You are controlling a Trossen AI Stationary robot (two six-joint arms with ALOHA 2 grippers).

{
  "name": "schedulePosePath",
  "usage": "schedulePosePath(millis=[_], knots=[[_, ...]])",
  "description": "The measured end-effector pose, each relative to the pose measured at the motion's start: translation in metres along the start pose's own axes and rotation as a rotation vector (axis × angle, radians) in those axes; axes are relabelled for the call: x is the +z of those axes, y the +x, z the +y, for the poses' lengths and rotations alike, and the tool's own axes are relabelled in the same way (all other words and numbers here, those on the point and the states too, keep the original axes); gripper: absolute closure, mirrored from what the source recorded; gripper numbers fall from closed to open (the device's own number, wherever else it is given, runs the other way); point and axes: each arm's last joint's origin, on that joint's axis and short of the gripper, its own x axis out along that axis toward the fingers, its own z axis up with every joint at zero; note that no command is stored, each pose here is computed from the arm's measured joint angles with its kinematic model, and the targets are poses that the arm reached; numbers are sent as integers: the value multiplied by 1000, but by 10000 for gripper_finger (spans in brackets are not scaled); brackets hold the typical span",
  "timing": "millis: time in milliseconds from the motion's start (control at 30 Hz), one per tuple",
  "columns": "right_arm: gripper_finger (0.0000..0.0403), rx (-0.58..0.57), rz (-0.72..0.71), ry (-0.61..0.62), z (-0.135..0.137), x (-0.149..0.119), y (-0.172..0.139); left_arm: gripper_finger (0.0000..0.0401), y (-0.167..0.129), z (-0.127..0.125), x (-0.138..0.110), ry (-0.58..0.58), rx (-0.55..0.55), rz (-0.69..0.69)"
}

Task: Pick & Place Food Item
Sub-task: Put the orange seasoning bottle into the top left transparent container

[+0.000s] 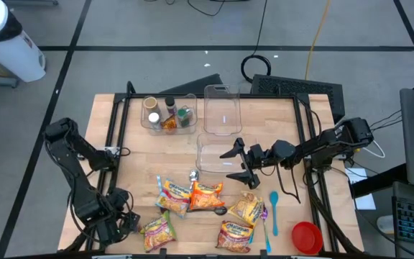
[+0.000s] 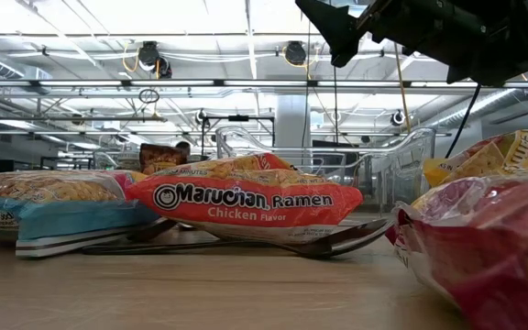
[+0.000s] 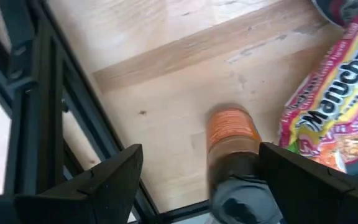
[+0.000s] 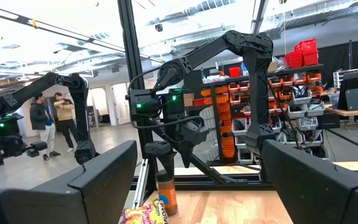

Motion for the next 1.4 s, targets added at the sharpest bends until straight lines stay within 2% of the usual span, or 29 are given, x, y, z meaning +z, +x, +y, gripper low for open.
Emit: schedulePosePath(millis=[400, 733, 933, 1200, 1300, 1400], knots=[[62, 0, 0, 0, 0, 0, 0, 77, -1, -11, 12, 59, -29, -15], [62, 0, 0, 0, 0, 0, 0, 77, -3, -22, 2, 65, -151, 77], [62, 10, 2, 0, 0, 0, 0, 78, 5, -21, -4, 25, -93, 104], [62, 23, 4, 0, 1, 0, 0, 79, 16, -25, -12, 38, -74, 101], [62, 23, 4, 0, 1, 0, 0, 98, 17, -24, -13, 47, -68, 102], [62, 23, 4, 0, 1, 0, 0, 144, 17, -24, -13, 60, -71, 100]])
